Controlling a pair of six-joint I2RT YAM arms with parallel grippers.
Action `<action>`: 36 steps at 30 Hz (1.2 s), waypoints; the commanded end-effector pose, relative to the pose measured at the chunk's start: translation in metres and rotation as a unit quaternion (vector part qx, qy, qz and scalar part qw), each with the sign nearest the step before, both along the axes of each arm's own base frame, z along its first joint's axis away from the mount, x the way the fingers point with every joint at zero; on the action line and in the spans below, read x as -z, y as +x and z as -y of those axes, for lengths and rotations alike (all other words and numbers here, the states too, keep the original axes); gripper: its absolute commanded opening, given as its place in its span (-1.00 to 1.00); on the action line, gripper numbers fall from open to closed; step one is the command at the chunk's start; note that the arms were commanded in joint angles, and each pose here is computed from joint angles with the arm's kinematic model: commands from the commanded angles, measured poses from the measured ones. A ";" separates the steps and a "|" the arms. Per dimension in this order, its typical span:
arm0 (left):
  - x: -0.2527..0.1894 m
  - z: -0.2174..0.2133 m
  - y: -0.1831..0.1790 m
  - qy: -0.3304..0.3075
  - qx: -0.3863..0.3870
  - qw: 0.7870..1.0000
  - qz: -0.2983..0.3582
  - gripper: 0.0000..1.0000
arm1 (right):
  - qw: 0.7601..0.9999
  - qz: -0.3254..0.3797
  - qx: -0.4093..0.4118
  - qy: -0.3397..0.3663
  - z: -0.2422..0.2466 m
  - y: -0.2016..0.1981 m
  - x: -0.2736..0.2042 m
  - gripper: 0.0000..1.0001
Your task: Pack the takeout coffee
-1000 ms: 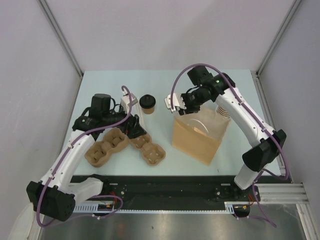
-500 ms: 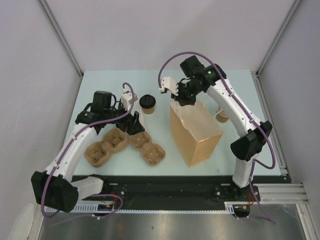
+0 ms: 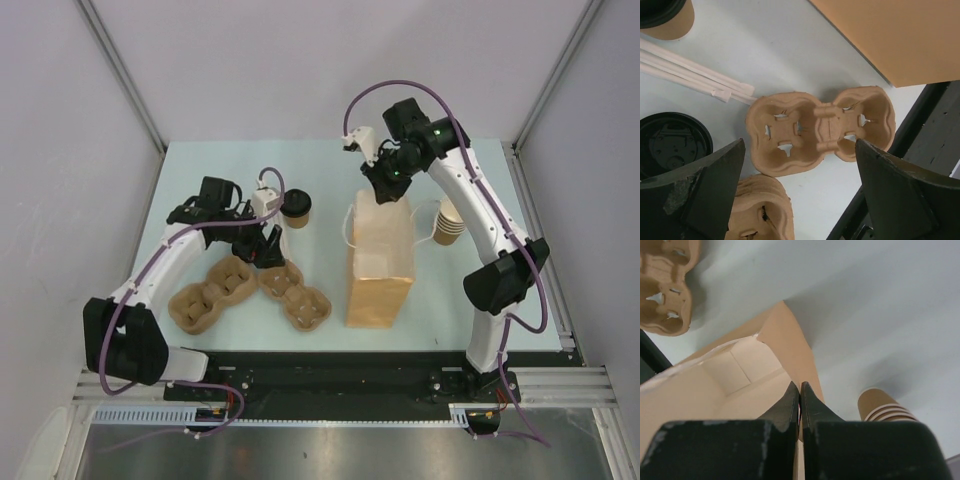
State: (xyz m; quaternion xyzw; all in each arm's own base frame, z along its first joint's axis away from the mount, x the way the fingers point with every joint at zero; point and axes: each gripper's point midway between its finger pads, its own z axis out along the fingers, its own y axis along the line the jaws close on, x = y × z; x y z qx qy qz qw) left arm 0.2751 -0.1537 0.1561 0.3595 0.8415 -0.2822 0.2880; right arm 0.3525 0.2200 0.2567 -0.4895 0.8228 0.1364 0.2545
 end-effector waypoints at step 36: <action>0.113 -0.040 0.001 0.136 0.008 0.986 -0.093 -0.06 | 0.995 -0.066 0.042 0.061 0.041 -0.039 -0.034 0.00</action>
